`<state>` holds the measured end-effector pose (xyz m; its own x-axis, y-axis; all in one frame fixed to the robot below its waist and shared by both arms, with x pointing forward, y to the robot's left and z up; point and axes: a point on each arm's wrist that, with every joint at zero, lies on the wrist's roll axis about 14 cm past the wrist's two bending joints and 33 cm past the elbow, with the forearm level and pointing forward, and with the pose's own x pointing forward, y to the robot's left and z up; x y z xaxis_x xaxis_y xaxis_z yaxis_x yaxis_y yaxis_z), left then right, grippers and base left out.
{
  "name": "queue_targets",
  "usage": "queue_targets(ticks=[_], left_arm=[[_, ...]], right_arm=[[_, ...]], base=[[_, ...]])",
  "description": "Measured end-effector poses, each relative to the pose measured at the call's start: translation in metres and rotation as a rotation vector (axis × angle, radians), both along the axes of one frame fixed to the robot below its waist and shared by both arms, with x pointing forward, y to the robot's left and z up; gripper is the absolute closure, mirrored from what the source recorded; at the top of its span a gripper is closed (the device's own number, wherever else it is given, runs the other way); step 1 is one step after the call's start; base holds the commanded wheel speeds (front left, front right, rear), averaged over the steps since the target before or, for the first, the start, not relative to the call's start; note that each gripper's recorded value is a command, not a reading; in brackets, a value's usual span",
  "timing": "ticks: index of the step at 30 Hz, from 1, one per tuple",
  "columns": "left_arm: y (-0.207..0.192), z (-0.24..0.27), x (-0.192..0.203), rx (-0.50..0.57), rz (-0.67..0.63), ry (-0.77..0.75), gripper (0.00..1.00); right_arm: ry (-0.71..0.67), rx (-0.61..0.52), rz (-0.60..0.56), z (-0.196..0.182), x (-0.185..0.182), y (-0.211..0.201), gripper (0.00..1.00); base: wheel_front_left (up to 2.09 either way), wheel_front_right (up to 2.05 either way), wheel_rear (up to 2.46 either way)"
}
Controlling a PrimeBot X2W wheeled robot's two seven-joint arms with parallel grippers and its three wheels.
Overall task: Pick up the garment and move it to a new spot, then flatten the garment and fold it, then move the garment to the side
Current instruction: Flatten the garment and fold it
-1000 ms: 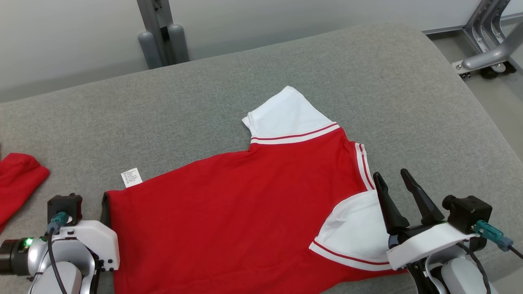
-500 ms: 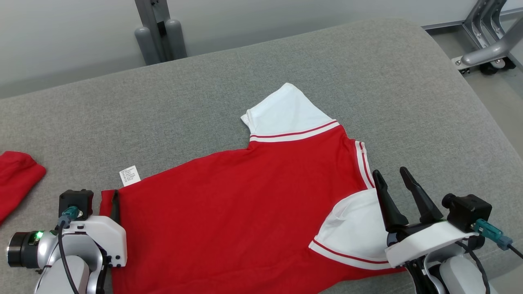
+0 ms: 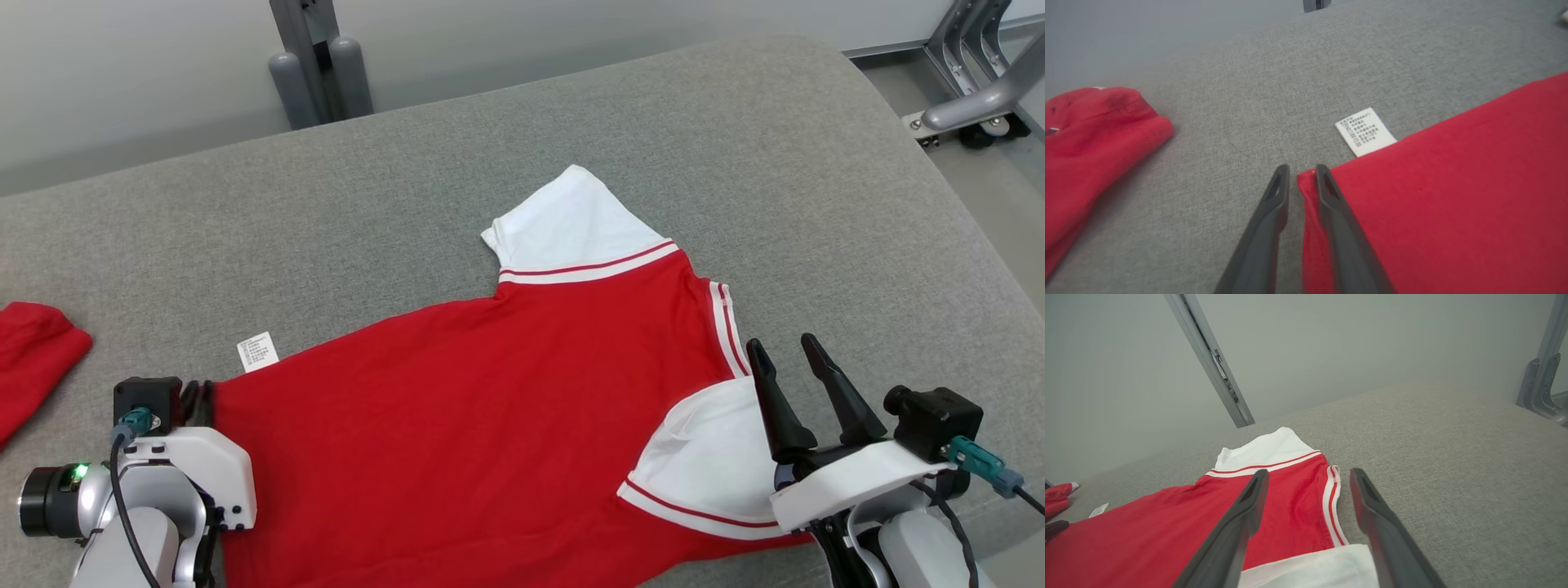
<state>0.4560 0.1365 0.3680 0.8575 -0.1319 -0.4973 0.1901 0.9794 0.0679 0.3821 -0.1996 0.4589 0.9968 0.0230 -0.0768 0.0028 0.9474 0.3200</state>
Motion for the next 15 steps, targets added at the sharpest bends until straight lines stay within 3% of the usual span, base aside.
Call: queue_targets(ticks=[15], left_arm=[[-0.009, 0.030, -0.004, -0.084, 0.014, -0.105, 1.00]], right_arm=[[-0.031, -0.068, 0.068, 0.011, 0.020, 0.008, 0.00]], base=[[0.00, 0.00, 0.00]])
